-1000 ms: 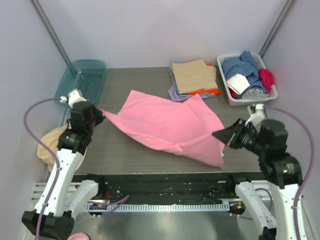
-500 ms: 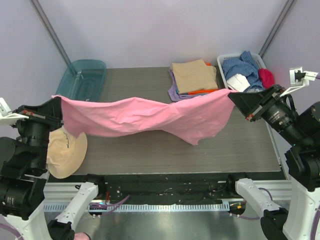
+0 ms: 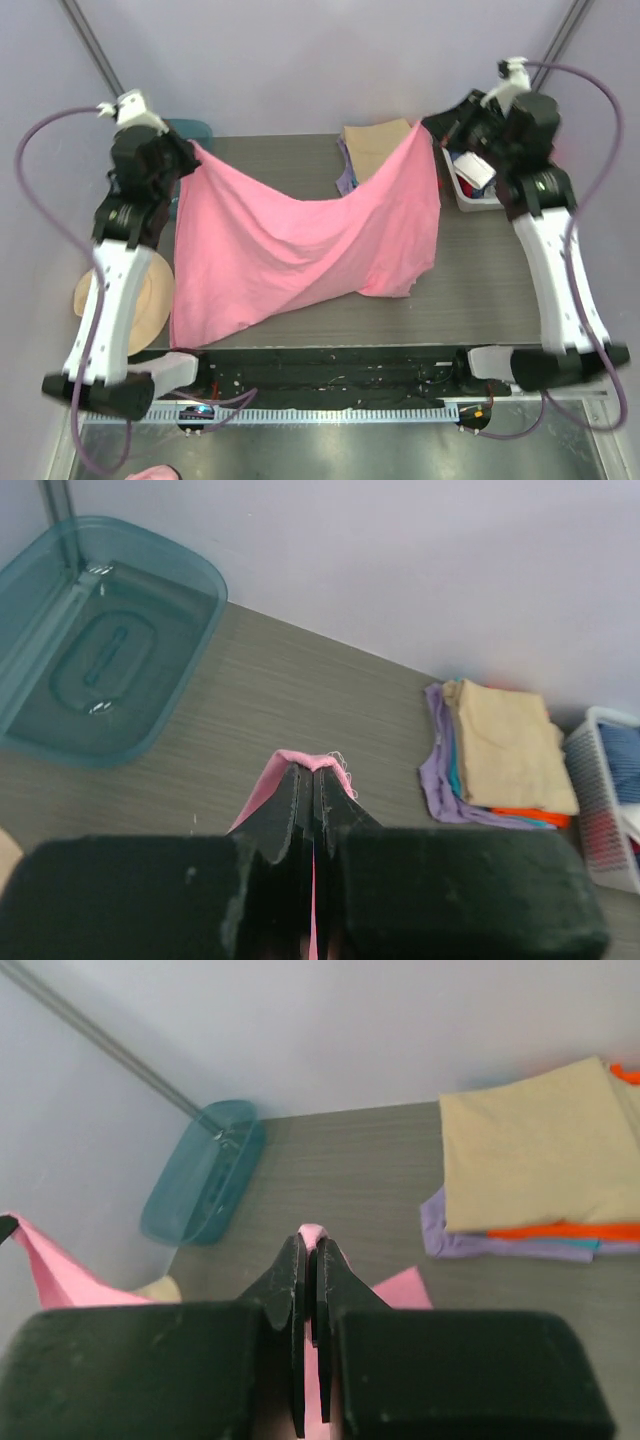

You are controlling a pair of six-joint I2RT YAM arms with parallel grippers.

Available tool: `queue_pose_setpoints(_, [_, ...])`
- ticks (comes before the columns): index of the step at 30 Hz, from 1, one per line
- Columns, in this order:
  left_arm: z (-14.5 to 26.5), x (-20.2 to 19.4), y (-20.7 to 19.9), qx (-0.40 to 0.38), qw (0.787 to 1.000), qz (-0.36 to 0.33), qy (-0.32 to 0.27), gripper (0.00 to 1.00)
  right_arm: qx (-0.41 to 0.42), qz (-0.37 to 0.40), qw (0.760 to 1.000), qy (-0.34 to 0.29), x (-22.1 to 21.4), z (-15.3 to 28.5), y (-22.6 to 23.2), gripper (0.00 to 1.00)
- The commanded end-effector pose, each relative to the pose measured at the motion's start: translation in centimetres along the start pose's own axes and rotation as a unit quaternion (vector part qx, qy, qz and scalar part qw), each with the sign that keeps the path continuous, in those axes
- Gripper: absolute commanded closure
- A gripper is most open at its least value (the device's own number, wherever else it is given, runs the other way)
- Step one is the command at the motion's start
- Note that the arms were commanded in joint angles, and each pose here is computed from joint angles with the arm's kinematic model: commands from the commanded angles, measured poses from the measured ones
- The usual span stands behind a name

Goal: Fold and stack the t-shirts
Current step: Flatten the tshirt out

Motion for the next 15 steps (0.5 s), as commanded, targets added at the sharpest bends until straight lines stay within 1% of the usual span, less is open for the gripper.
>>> queue_pose_setpoints(1, [-9.0,2.5,-2.4,-0.023,0.998,-0.027,-0.059,1.0,0.014,0.068,0.995,-0.065,4.7,-10.0,-1.2,0.99])
queue_pose_setpoints(2, [-10.2,3.1,-2.7,-0.028,0.997,-0.026,-0.062,1.0,0.022,0.078,0.994,-0.07,5.4,-11.2,-1.0,0.99])
queue_pose_setpoints(3, [-10.3,5.7,-3.3,-0.037,0.995,-0.02,-0.094,1.0,0.014,0.078,0.995,-0.058,5.5,-14.1,-2.4,0.99])
queue_pose_setpoints(4, [-12.7,5.3,-3.6,-0.038,0.996,-0.023,-0.077,1.0,0.053,0.094,0.99,-0.095,8.2,-13.5,0.2,0.99])
queue_pose_setpoints(5, [-12.8,6.5,-4.0,-0.043,0.995,-0.021,-0.088,1.0,0.057,0.095,0.989,-0.098,9.2,-13.8,0.5,0.99])
queue_pose_setpoints(6, [-11.6,9.9,-4.5,-0.052,0.99,-0.013,-0.132,1.0,0.068,0.096,0.987,-0.11,10.4,-13.6,1.5,0.99])
queue_pose_setpoints(7, [-11.2,10.8,-4.5,-0.051,0.99,-0.013,-0.134,1.0,0.1,0.109,0.978,-0.149,12.8,-12.9,3.7,0.99])
queue_pose_setpoints(8, [-11.1,11.8,-4.7,-0.053,0.988,-0.011,-0.145,1.0,0.109,0.107,0.975,-0.159,13.7,-12.0,4.4,0.99])
queue_pose_setpoints(9, [-8.8,14.4,-4.8,-0.059,0.982,-0.002,-0.179,1.0,0.126,0.099,0.971,-0.175,14.5,-10.9,5.3,0.99])
queue_pose_setpoints(10, [-7.6,15.5,-4.7,-0.062,0.978,0.001,-0.197,1.0,0.147,0.105,0.964,-0.197,15.4,-8.7,6.9,0.99])
queue_pose_setpoints(11, [-5.2,17.1,-4.6,-0.072,0.971,0.006,-0.226,1.0,0.158,0.112,0.958,-0.21,15.8,-7.5,7.5,0.99])
queue_pose_setpoints(12, [-4.0,17.5,-4.4,-0.074,0.97,0.005,-0.234,1.0,0.144,0.108,0.965,-0.191,14.9,-8.0,6.5,0.99])
queue_pose_setpoints(13, [-2.6,17.9,-4.1,-0.074,0.967,0.002,-0.244,1.0,0.162,0.12,0.956,-0.215,15.1,-4.2,8.5,0.99])
queue_pose_setpoints(14, [-0.6,17.5,-3.6,-0.074,0.967,-0.001,-0.245,1.0,0.174,0.129,0.949,-0.231,15.0,-2.6,9.3,0.99])
queue_pose_setpoints(15, [0.7,17.4,-3.2,-0.073,0.963,0.001,-0.258,1.0,0.156,0.124,0.956,-0.214,14.0,-3.1,8.1,0.99])
Point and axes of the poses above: each gripper's point midway between its finger pads, its own z axis back along the fingers, its own y axis along the line the jaws close on, x = y × z, the point moved 10 cm from there along z, back along the fingers, and after that the axes turned 12 degrees about -z, right-handed, at the moved point
